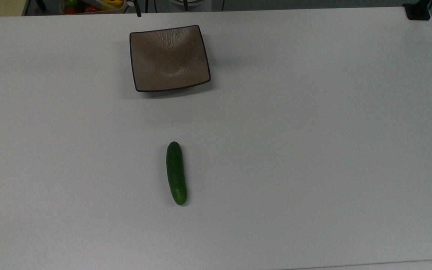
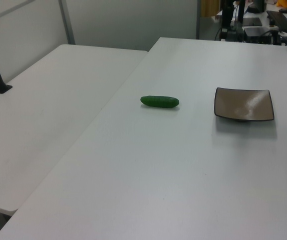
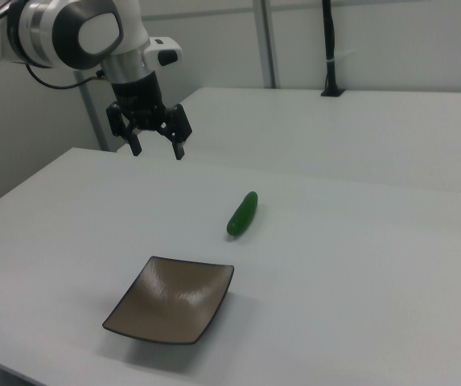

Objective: Cucumber placed on a ceramic plate

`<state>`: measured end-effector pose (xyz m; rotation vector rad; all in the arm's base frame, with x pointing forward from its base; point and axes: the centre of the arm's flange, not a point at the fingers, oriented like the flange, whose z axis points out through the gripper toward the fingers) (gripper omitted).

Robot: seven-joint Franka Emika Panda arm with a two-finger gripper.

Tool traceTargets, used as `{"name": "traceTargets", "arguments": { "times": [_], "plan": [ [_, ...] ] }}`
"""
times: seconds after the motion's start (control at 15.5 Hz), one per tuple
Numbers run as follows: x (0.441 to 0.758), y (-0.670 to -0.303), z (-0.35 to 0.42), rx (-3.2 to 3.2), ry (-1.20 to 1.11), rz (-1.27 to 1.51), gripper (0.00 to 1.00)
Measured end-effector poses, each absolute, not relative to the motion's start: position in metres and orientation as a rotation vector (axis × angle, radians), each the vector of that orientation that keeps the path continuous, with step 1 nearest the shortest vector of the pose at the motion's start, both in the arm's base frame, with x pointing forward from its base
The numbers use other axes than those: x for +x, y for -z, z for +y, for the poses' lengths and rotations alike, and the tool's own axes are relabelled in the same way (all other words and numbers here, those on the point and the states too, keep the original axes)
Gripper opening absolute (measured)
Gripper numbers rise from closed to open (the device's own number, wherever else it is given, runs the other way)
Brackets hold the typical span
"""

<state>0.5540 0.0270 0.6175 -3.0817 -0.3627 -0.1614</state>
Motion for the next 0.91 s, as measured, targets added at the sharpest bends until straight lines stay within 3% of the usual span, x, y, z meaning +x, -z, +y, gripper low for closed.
{"name": "traceTargets", "arguments": {
  "times": [0.91],
  "plan": [
    [0.5591,-0.6079,0.0329,-3.078,0.143,-0.391,1.00]
  ]
}}
